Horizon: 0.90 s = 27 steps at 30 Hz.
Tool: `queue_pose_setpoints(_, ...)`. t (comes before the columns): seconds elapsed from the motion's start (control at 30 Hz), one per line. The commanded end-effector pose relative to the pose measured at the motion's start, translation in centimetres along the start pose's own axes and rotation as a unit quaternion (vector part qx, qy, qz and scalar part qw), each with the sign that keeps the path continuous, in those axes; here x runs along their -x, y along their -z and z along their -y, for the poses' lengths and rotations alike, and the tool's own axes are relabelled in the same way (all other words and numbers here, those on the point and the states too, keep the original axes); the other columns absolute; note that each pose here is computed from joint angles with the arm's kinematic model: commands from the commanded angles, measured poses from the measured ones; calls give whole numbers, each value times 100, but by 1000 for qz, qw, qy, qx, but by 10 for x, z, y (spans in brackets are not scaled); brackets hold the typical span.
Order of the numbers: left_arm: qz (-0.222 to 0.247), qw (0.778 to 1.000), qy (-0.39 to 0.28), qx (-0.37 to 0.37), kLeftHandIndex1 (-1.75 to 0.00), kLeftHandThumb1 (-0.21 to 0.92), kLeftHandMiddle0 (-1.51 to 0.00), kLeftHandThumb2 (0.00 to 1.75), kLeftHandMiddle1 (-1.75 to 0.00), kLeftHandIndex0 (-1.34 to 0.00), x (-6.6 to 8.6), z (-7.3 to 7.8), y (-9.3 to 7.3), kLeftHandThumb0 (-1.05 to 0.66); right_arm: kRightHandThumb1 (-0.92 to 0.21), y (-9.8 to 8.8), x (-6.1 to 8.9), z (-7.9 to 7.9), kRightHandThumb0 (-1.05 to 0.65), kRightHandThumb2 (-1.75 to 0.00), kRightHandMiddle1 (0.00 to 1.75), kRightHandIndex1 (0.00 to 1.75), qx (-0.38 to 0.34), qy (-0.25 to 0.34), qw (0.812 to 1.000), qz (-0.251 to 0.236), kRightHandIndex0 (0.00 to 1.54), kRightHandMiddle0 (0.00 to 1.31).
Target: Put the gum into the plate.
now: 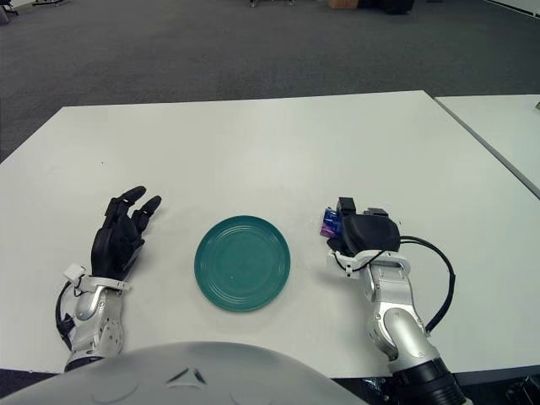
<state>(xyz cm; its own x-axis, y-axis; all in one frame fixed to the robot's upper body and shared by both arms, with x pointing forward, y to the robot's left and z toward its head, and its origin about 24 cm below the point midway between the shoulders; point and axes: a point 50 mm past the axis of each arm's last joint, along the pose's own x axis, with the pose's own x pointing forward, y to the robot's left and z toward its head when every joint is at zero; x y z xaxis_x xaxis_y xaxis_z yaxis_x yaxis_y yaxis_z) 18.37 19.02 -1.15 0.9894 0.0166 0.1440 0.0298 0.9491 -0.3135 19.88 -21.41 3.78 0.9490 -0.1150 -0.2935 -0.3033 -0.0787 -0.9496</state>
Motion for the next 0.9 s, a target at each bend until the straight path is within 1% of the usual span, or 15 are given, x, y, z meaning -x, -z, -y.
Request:
queue_pose_setpoints(0.0,-16,1000,-3,10,-81,92,-22,88,-57,0,8,0,9,-87,-76,3,4,-14,-38,-73,174,64,-3,-39,999,-6,41,29)
queue_pose_setpoints(0.07,-20,1000,-1,7,-80,92,-23,90,-54,0,9,-1,10,-87,-76,3,4,-14,-38,-74,174,61,-2,-39,999,-7,40,30)
queue_pose_setpoints(0.17,-32,999,1,6,-82,92,-24,92,-52,0,9,-3,9,-88,-76,4,4,-14,-38,-73,175,51,-2,-40,999,-8,42,29)
queue_pose_setpoints(0.3,-35,999,-1,11,-88,92,-27,92,-50,0,8,-5,9,-89,-77,4,4,-13,-38,-73,175,45,-5,-39,999,-10,43,29)
queue_pose_setpoints(0.33,-34,999,-2,11,-93,92,-28,92,-50,0,8,-4,9,-89,-77,5,3,-13,-38,-73,175,42,-6,-39,999,-10,44,29)
queue_pose_setpoints(0.5,-36,999,1,-7,-102,92,-29,91,-51,0,7,-5,10,-89,-77,6,3,-11,-38,-73,175,36,-11,-36,999,-17,45,29)
queue_pose_setpoints(0.67,-44,999,4,-20,-103,92,-28,90,-52,0,7,-7,10,-90,-77,9,1,-8,-38,-73,175,34,-11,-29,999,-22,45,29)
queue_pose_setpoints(0.73,-43,999,4,-22,-105,92,-28,89,-54,0,7,-7,10,-89,-77,12,1,-5,-37,-72,175,33,-10,-25,999,-24,45,29)
queue_pose_setpoints(0.8,-44,999,3,-23,-105,92,-28,88,-54,0,7,-8,11,-89,-77,18,0,5,-37,-72,175,32,-5,-14,1000,-25,45,29)
queue_pose_setpoints(0.87,-44,999,3,-22,-106,92,-28,88,-54,0,7,-8,11,-89,-77,24,-3,22,-37,-72,175,32,5,2,1000,-25,45,29)
